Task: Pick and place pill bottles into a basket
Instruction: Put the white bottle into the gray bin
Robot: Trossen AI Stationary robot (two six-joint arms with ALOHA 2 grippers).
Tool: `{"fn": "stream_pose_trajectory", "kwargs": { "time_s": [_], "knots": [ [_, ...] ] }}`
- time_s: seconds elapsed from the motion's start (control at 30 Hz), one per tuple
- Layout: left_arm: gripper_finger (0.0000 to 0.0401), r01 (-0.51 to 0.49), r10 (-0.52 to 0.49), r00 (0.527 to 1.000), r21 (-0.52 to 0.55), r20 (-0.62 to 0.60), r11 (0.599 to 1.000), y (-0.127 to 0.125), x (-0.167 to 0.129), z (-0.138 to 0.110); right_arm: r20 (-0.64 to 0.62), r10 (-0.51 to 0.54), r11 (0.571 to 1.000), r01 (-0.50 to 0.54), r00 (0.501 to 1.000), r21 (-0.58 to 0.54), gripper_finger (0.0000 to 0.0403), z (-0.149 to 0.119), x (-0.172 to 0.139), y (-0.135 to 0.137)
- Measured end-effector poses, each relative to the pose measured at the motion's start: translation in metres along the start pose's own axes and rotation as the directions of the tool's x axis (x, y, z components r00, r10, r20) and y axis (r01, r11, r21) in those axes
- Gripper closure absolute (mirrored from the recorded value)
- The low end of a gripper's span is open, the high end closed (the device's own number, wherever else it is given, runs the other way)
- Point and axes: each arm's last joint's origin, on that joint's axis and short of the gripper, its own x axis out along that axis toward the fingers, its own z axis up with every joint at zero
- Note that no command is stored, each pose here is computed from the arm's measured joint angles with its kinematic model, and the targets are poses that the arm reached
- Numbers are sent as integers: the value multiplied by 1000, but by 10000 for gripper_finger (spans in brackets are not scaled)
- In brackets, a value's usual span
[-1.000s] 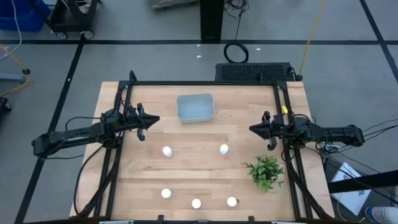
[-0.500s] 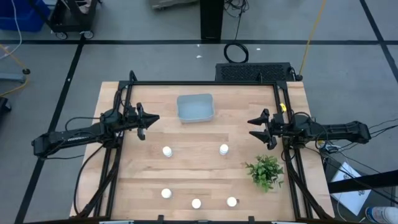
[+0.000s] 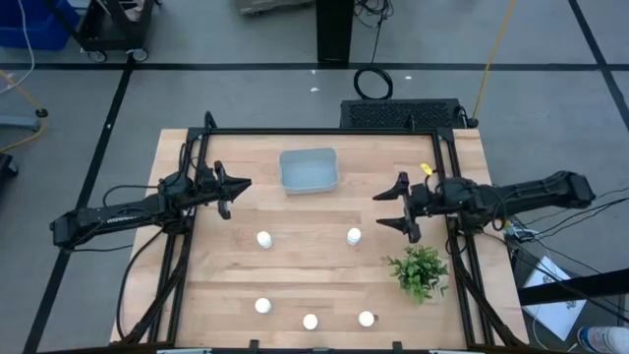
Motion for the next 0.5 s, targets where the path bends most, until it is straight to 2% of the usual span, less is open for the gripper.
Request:
{"fn": "stream_pose_trajectory", "kwargs": {
  "time_s": [0.27, 0.5],
  "knots": [
    [359, 0, 0, 1000, -7, 0, 1000, 0, 0, 0, -189, -46, 998, 36, 981, -55, 110, 21, 37, 9],
    [359, 0, 0, 1000, -8, 1, 1000, 0, 0, 0, -341, -92, 995, 78, 936, -55, 110, 26, 58, 8]
  ]
}}
